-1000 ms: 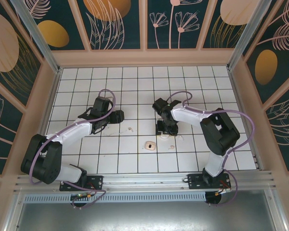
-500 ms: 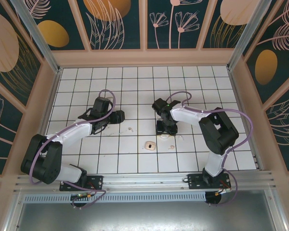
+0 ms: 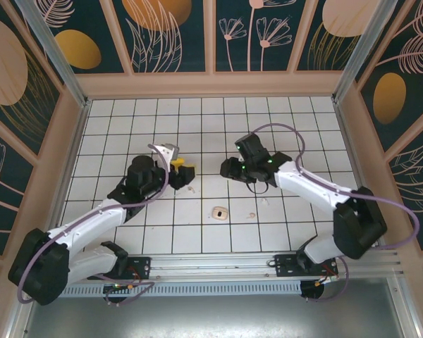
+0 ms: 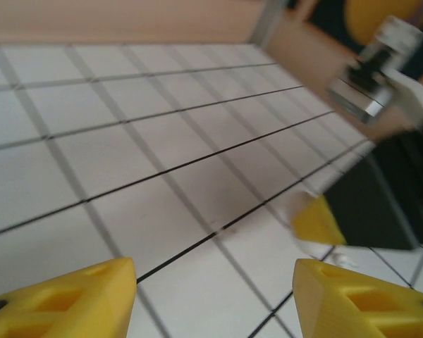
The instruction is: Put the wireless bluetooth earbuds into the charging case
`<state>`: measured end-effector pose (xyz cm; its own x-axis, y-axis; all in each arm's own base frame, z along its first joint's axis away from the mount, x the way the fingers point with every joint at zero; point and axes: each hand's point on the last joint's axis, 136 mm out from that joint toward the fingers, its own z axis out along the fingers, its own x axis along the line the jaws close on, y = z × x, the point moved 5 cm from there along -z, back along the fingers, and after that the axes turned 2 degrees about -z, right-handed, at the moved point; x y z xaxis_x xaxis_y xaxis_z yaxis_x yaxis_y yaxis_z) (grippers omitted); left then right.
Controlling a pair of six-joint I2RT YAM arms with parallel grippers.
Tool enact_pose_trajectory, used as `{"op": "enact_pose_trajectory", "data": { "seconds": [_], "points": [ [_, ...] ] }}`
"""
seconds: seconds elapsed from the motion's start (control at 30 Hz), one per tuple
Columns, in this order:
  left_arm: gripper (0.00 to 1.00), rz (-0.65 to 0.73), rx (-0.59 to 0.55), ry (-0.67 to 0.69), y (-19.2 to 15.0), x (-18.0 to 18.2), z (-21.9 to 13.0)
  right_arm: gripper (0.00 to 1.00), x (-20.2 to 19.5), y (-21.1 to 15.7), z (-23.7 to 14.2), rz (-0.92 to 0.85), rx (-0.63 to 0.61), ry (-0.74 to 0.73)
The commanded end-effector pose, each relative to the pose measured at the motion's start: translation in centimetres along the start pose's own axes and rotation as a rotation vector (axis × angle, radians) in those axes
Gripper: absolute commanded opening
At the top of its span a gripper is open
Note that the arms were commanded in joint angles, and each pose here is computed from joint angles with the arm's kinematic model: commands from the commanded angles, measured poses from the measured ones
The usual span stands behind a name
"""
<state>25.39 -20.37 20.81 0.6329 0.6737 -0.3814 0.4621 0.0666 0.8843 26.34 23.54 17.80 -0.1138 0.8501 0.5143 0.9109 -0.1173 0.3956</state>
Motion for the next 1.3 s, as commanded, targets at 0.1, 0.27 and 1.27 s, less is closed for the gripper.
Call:
{"op": "enact_pose_trajectory", "data": {
  "seconds": [0.1, 0.27, 1.27],
  "points": [
    [0.58, 0.204, -0.154, -0.209, 0.9, -4.5, -0.4, 0.48, 4.4, 2.3, -3.8, 0.030, -0.185, 0.340],
    [0.57, 0.215, -0.162, -0.222, 0.9, -5.3, 0.3, 0.48, 5.9, 2.1, -5.6, 0.046, -0.203, 0.497],
    [0.52, 0.175, -0.286, -0.229, 3.0, -6.5, 0.0, 0.49, 9.3, -0.2, -7.3, 0.071, -0.104, 0.778]
  ]
}}
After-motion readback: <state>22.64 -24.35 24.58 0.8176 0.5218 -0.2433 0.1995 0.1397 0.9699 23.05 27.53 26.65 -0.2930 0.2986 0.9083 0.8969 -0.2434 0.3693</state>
